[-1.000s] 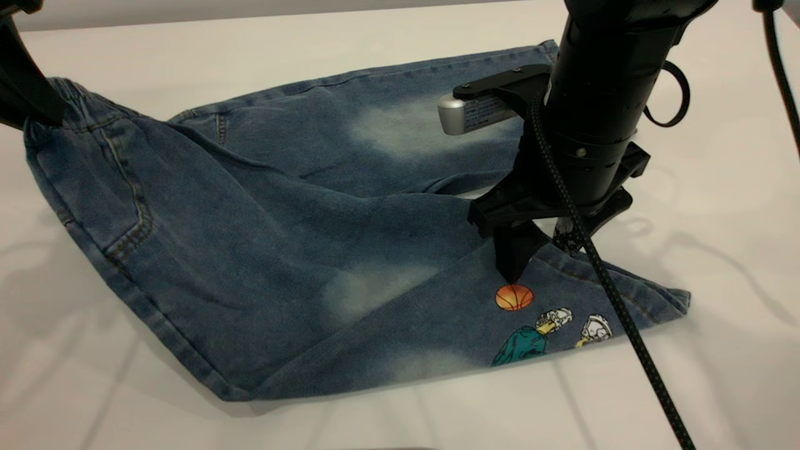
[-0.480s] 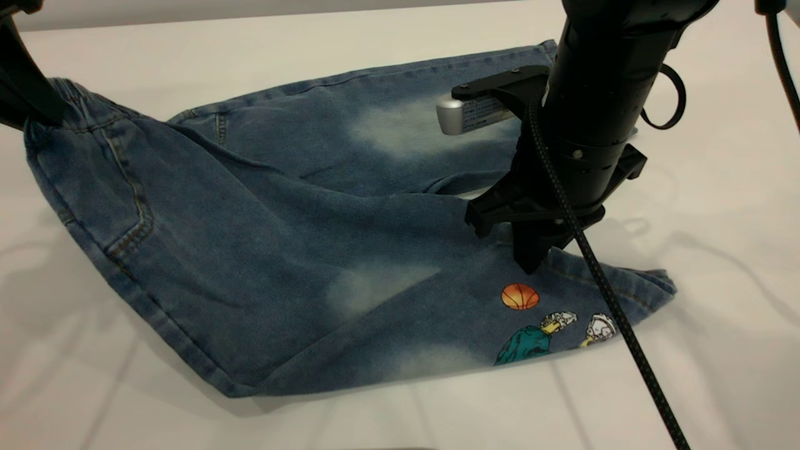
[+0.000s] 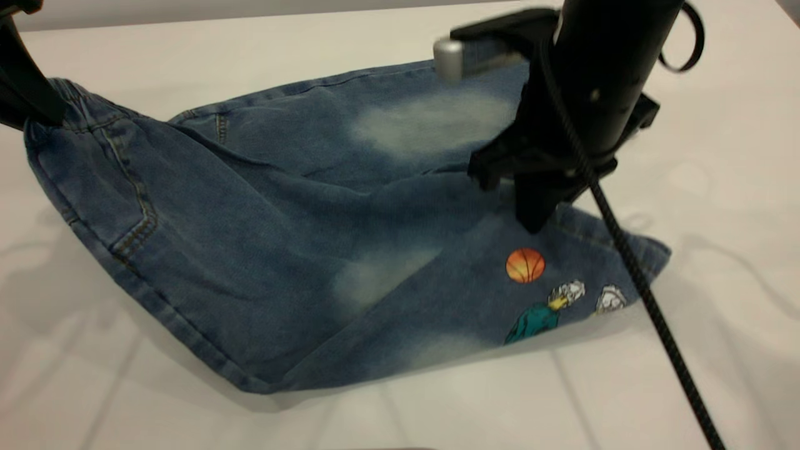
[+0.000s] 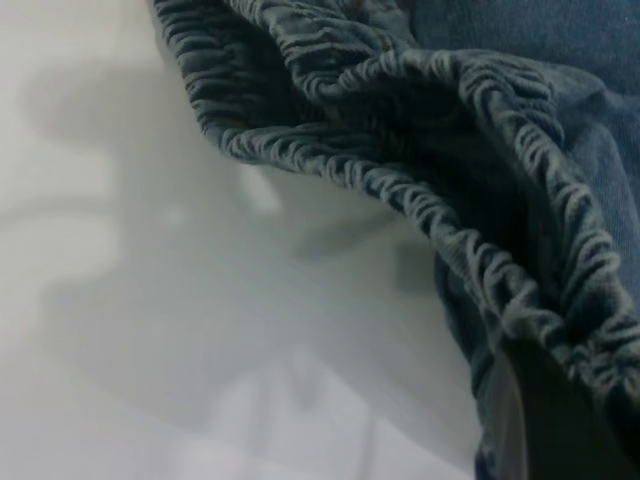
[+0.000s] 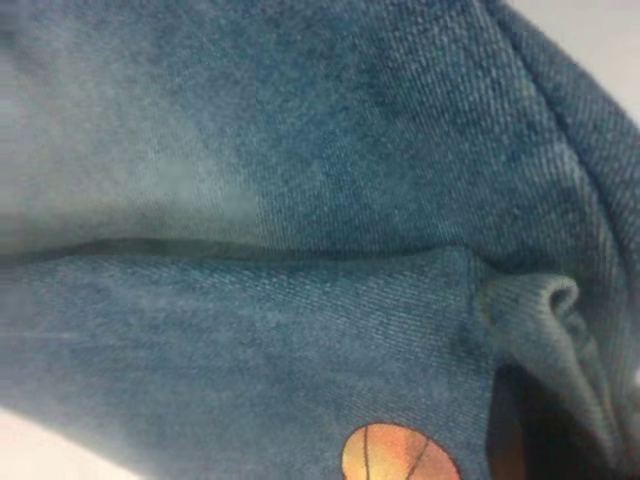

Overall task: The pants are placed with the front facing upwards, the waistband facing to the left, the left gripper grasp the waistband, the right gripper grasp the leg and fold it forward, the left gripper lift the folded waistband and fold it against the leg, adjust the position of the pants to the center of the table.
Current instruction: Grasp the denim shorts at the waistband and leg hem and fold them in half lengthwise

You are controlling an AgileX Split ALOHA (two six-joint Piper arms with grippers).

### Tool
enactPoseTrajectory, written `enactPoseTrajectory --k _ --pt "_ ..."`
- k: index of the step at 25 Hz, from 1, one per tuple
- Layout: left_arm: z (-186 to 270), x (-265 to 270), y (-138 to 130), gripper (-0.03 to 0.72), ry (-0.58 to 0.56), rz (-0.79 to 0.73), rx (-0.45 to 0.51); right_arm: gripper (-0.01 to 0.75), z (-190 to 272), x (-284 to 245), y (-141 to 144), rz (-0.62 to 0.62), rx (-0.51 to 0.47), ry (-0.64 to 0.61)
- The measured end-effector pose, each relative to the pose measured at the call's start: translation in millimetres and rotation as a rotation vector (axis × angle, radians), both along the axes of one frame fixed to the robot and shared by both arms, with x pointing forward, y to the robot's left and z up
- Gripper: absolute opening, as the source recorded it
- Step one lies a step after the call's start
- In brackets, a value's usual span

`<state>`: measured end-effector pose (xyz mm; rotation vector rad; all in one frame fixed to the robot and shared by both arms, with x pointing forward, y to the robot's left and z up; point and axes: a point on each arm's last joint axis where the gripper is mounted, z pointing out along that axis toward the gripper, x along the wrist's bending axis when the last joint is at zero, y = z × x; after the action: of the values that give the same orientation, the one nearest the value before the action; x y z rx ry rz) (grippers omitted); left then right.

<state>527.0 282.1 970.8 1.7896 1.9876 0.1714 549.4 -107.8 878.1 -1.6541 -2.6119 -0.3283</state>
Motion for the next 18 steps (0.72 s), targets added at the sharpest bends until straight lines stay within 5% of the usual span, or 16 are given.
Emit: enactPoseTrajectory --k 11,18 --pt "0 0 0 0.098 0.003 -0.001 -0.001 0.037 47 0 -5 0.059 0.008 -0.140" --pt "20 -10 -4 0.099 -0.027 0.005 -0.048 0.034 63 -1 -7 0.075 -0.009 -0.118"
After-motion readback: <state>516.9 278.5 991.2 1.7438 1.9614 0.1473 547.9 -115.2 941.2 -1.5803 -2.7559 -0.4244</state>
